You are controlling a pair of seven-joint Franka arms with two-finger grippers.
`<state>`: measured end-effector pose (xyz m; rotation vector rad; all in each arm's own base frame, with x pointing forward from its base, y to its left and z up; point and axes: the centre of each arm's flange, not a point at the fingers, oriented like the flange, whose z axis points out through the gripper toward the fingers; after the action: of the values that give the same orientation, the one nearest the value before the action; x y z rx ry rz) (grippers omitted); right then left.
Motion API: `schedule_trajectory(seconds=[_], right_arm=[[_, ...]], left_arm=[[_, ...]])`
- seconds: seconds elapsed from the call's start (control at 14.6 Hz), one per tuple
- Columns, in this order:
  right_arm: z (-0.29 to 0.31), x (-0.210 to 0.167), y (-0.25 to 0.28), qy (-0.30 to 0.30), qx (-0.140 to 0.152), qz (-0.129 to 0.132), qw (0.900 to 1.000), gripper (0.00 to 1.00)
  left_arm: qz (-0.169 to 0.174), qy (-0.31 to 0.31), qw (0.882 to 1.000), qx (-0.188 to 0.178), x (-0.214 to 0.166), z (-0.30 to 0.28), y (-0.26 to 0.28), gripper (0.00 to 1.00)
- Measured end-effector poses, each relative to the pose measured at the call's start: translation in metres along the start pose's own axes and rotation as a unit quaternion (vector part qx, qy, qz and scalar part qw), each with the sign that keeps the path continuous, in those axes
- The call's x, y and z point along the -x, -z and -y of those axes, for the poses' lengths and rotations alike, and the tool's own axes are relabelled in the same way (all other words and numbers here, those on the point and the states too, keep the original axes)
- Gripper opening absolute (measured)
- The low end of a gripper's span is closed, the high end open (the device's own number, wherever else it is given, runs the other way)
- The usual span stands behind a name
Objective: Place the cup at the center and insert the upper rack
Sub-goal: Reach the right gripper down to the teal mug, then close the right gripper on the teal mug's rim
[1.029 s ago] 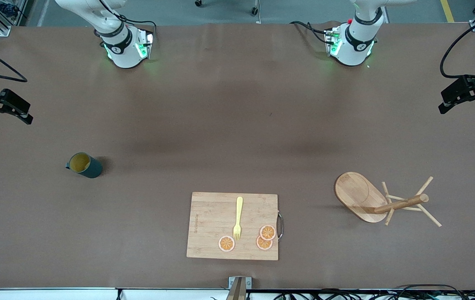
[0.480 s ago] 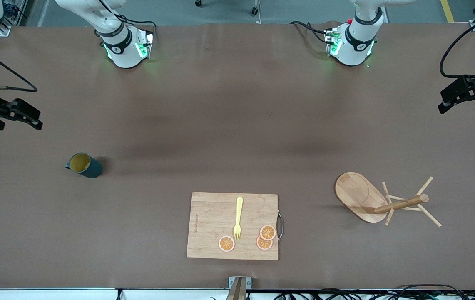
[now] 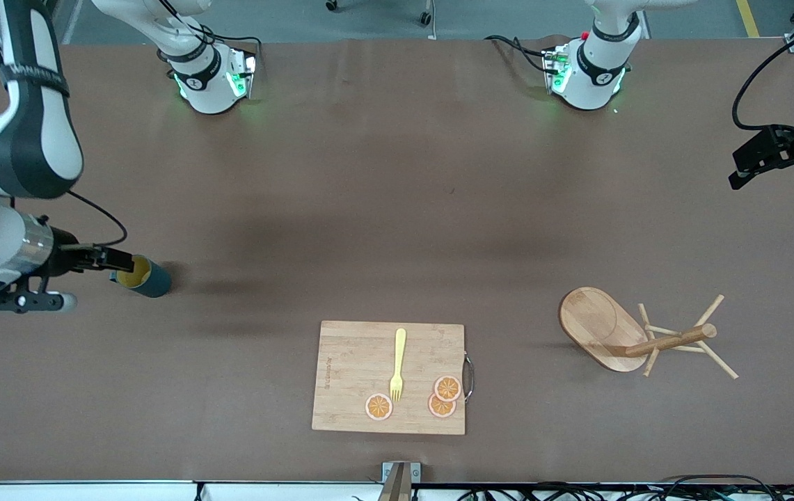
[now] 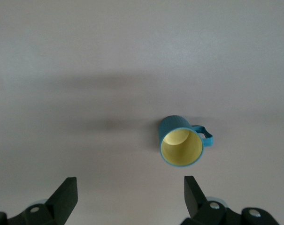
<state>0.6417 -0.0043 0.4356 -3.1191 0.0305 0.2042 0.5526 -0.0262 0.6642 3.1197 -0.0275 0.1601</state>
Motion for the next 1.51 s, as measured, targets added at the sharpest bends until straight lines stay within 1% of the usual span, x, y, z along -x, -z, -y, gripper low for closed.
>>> schedule_trajectory(seconds=[0.14, 0.27, 0.48, 0.69, 1.1, 1.17, 1.3, 1.44, 1.51], right_arm=[[-0.003, -0.004, -0.014, -0.002, 0.000, 0.009, 1.000, 1.00], [-0.006, -0.012, -0.040, -0.005, 0.001, 0.024, 1.000, 1.00], [-0.009, -0.025, -0.108, -0.008, 0.001, 0.043, 0.999, 1.00], [-0.014, -0.022, -0.159, -0.013, 0.002, 0.051, 0.999, 1.00], [-0.026, -0.012, -0.182, -0.022, 0.001, 0.074, 0.997, 0.99], [-0.026, -0.011, -0.186, -0.023, 0.001, 0.080, 0.997, 0.97], [-0.029, -0.007, -0.195, -0.026, 0.001, 0.091, 0.996, 0.87], [-0.035, -0.004, -0.200, -0.032, -0.001, 0.099, 0.995, 0.87], [-0.038, -0.003, -0.201, -0.034, -0.001, 0.100, 0.994, 0.84]], left_arm=[[0.000, -0.001, 1.000, 0.000, 0.000, -0.001, 0.000, 1.00], [0.000, 0.000, 1.000, 0.000, 0.000, 0.000, 0.000, 1.00], [0.000, 0.000, 1.000, 0.000, 0.000, 0.000, 0.000, 1.00], [0.000, 0.000, 1.000, 0.000, 0.000, 0.000, 0.000, 1.00], [0.000, 0.000, 1.000, 0.000, 0.000, 0.000, 0.000, 1.00], [0.000, 0.000, 1.000, 0.000, 0.000, 0.000, 0.000, 1.00], [0.000, 0.000, 1.000, 0.000, 0.000, 0.000, 0.000, 1.00], [0.000, 0.000, 1.000, 0.000, 0.000, 0.000, 0.000, 1.00], [0.000, 0.000, 1.000, 0.000, 0.000, 0.000, 0.000, 1.00]])
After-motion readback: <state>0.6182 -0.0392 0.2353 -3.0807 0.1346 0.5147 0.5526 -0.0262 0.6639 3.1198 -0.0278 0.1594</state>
